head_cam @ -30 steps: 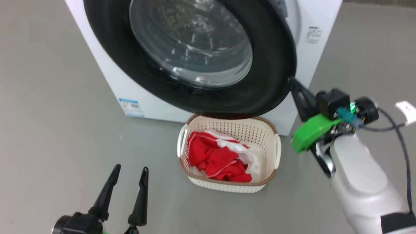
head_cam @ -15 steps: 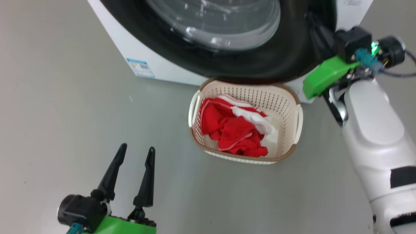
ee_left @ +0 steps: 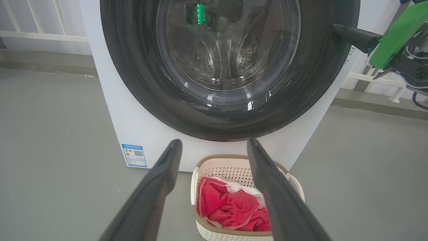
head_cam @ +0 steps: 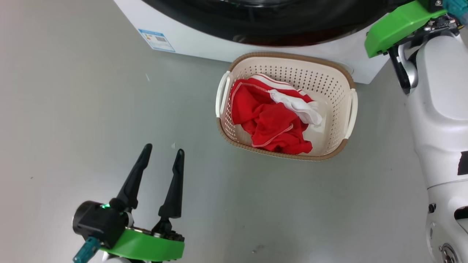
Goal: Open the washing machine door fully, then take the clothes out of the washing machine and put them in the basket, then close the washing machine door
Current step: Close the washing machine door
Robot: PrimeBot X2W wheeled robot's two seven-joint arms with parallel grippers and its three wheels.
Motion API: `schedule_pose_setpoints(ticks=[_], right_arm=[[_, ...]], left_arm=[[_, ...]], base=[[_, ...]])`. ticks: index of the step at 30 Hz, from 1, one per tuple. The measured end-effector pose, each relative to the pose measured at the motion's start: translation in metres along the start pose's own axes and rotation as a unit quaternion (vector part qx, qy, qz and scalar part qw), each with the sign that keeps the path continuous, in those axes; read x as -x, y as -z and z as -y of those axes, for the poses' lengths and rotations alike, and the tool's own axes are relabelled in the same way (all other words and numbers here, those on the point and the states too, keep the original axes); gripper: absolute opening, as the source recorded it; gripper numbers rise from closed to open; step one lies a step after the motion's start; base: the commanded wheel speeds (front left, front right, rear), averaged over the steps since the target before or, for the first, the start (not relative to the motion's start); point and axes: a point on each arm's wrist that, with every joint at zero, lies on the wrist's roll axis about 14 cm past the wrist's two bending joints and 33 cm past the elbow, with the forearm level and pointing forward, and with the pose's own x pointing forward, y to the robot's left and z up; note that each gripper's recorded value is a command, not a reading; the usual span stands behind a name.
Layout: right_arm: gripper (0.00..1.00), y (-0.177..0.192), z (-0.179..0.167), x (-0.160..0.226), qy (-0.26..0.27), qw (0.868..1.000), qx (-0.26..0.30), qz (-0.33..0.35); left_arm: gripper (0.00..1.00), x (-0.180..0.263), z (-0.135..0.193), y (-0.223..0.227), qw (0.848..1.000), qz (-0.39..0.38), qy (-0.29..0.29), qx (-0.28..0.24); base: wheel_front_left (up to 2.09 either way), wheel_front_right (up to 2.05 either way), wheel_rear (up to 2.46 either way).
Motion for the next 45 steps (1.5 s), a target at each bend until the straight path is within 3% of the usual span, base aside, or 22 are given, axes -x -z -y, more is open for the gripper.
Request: schedule_pose_setpoints(ticks=[6,15,16,17,18,27,37,45], right_arm=[[0.00,0.009,0.004,0.001,0.005,1.000,-0.004,-0.009],[0.00,-0.007,0.003,0.009,-0.005,1.000,0.003,0.009],[0.29,-0.007,0.001,0.012,-0.008,1.000,0.003,0.010],[0.78,-0.007,-0.001,0.017,-0.011,1.000,0.000,0.010],[1.00,-0.006,-0.003,0.022,-0.014,1.000,-0.004,0.010],[1.00,-0.012,-0.001,0.073,-0.001,1.000,-0.022,0.017],[1.00,-0.018,0.022,0.145,0.053,0.998,-0.035,0.017],[1.00,-0.037,0.043,0.200,0.103,0.994,-0.022,0.030]], left_arm=[[1.00,-0.005,0.002,0.005,1.000,-0.006,0.003,0.000],[1.00,-0.007,0.009,0.008,1.000,-0.009,0.012,0.006],[1.00,-0.007,0.011,0.008,1.000,-0.009,0.014,0.007],[1.00,-0.007,0.012,0.008,1.000,-0.009,0.016,0.008],[1.00,-0.007,0.013,0.009,1.000,-0.010,0.018,0.009],[1.00,-0.007,0.035,0.008,0.998,-0.009,0.053,0.015],[1.00,-0.010,0.066,-0.017,0.994,0.028,0.102,0.026],[1.00,-0.001,0.069,-0.040,0.993,0.061,0.093,0.028]], base=[[0.00,0.00,0.00],[0.00,0.00,0.00],[0.00,0.00,0.00],[0.00,0.00,0.00],[0.00,0.00,0.00],[0.00,0.00,0.00],[0.00,0.00,0.00],[0.00,0.00,0.00]])
